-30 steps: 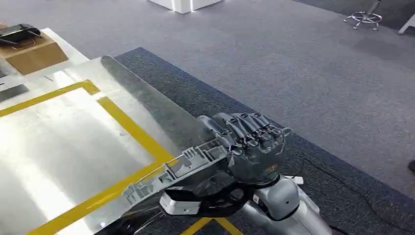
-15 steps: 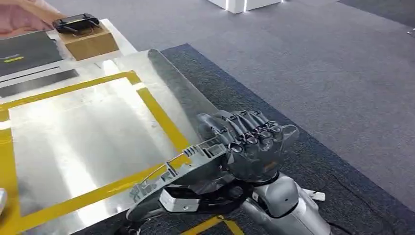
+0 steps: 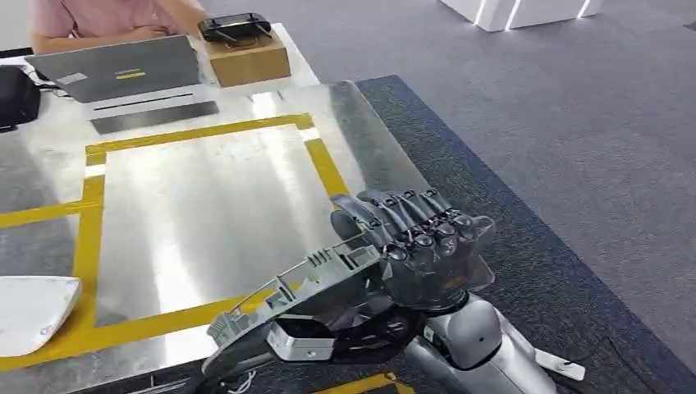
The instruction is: Take the parts from the cabinet and place them on the table.
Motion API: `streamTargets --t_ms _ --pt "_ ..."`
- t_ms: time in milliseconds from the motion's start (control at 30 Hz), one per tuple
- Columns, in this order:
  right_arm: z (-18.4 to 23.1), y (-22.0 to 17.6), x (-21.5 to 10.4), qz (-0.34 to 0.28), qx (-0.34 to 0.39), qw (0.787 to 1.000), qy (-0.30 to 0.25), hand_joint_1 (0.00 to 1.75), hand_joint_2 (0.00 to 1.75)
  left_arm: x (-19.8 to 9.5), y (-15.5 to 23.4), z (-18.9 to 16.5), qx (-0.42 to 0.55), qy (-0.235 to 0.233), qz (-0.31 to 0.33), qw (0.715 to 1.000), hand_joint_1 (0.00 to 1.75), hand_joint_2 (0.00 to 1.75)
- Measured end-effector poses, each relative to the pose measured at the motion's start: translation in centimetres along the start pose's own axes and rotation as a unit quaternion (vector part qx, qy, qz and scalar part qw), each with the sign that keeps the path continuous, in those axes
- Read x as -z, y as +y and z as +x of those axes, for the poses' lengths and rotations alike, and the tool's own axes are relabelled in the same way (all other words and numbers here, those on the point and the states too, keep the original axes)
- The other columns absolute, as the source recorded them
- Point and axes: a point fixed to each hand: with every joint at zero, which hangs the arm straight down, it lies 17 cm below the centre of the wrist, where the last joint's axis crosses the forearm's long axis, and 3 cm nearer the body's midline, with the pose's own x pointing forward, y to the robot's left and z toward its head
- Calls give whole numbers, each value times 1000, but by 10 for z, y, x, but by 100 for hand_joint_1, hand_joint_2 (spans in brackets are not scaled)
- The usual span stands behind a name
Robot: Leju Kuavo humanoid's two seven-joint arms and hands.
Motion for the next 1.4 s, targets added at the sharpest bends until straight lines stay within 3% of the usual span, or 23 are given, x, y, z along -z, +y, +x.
streamTargets --t_ms 1400 --pt "-7 1 4 -3 0 1000 18 175 175 -1 -7 2 46 -9 -13 999 0 175"
